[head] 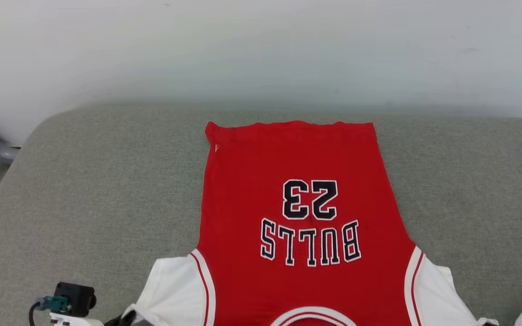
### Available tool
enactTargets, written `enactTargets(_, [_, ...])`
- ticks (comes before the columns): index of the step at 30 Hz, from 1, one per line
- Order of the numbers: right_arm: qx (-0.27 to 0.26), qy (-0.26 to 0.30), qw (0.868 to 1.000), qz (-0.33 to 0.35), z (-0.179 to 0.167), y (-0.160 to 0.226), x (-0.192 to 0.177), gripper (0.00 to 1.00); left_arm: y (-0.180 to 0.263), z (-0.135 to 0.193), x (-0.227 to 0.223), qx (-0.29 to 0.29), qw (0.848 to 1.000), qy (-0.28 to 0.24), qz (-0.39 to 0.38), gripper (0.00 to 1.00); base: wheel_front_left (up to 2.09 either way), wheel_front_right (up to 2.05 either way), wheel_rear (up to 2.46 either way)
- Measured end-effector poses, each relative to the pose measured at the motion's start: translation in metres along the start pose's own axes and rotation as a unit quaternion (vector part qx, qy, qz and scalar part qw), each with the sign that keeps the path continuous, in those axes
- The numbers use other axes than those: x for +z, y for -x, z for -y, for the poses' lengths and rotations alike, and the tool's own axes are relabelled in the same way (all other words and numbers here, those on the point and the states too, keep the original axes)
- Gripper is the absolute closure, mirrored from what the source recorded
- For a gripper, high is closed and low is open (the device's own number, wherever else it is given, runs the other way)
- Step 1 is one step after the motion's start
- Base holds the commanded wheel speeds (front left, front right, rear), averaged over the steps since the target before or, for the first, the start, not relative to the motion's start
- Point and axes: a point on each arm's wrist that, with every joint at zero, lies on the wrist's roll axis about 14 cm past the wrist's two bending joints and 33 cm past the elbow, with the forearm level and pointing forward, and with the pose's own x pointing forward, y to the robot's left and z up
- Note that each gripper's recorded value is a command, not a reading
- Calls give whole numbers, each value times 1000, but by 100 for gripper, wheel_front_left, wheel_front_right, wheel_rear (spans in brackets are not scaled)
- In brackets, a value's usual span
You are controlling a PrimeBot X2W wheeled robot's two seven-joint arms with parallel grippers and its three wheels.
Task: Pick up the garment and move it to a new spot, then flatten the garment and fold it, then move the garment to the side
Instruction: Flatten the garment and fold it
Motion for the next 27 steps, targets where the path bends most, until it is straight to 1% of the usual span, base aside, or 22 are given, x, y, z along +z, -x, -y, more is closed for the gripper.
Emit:
enactTargets(5, [-2,-5,1000,-13,1,10,-5,100,4,20,-8,-26,999,10,-25,100,0,0,0])
enactTargets(6, [-6,1,1000,-12,0,13,-1,3,4,30,-6,-39,999,11,-31,100,0,0,0])
enactTargets(7, [-5,-1,1000,-11,-1,13,1,0,4,33,-5,-43,998,13,-34,100,0,0,0])
enactTargets(10, [1,0,1000,-10,-6,13,11,0,3,43,2,-56,998,6,-36,100,0,0,0])
enactTargets(14, [9,20,1000,11,-15,15,44,0,2,58,14,-75,996,5,-37,100,0,0,0])
enactTargets(19, [24,46,998,27,-33,11,92,0,3,72,23,-96,994,-15,-57,100,0,0,0])
enactTargets(23, [43,55,997,34,-53,-3,133,0,0,84,39,-116,991,-22,-57,100,0,0,0])
enactTargets(27, [51,66,996,21,-71,-29,167,0,-5,84,44,-119,990,-42,-68,100,0,0,0])
